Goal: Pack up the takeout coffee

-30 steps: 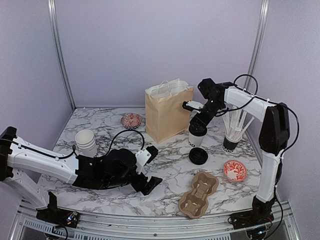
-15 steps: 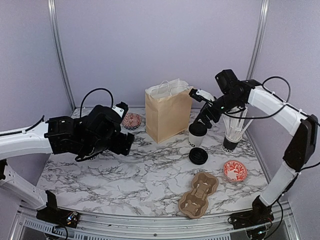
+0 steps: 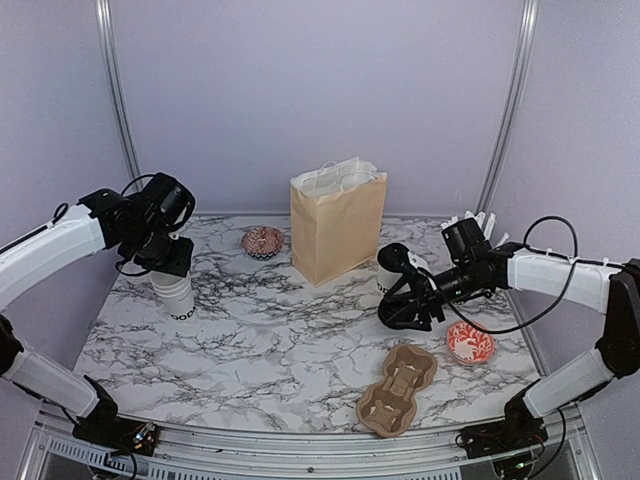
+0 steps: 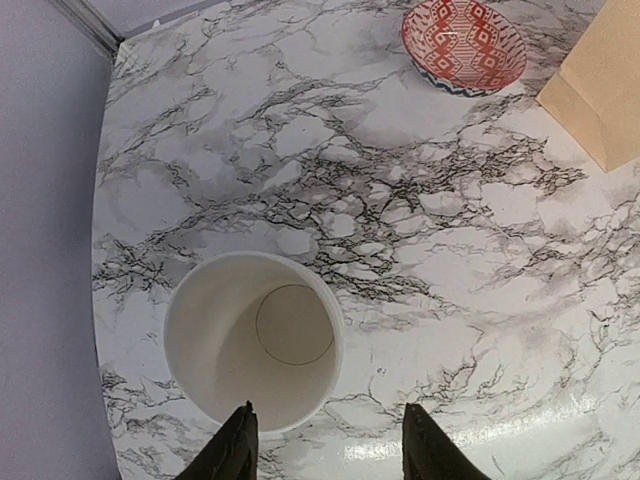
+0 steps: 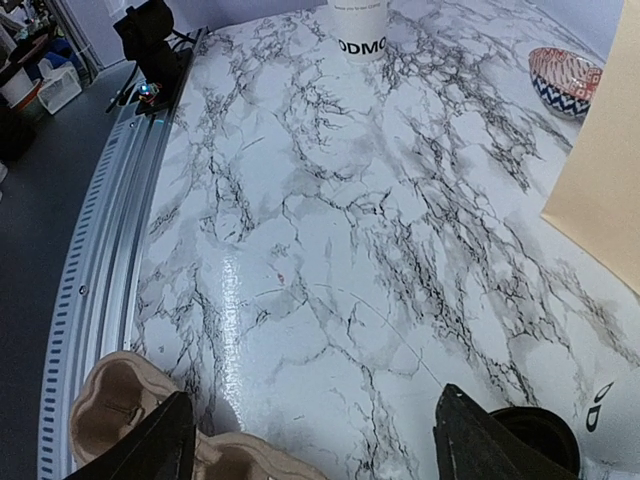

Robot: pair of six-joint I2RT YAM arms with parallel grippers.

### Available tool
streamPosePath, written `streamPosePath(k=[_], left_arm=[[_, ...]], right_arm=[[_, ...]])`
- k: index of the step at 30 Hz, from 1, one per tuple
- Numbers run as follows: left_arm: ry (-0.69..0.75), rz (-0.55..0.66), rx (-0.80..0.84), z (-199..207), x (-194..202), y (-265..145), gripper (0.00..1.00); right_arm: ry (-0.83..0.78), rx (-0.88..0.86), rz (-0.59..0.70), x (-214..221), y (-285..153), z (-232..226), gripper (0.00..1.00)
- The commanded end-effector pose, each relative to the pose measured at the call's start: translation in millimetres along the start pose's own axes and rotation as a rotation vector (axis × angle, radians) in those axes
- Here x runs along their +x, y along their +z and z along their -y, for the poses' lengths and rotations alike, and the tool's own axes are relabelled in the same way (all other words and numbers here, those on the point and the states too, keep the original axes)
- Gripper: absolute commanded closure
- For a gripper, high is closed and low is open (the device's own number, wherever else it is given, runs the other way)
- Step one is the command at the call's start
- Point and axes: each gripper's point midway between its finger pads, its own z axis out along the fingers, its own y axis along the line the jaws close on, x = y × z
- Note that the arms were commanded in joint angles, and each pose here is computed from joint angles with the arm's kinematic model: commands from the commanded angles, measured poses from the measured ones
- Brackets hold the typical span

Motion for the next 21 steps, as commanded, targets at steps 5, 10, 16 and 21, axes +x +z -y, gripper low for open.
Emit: streamPosePath(k=[5,10,16,21], left_arm=[[0.057,-0.154,0.019,-9,5,27,0.59],[0.075,-0.196,0.014,-4,10,45,0.69],[0.082,-0.196,-0.026,-8,6,54,0.84],[0.089,-0.203,-0.038,-9,8,57,0.91]], right_arm=[[-0.115,-0.043,0.044,-18,2,1,0.22],[-0.135,-0.011,0.008,-13,3,7,0.23],[-0.121,-0.021,-0.007,-8,6,9,0.23],[-0.109,-0.034,-0.017,-5,8,10,0.24]])
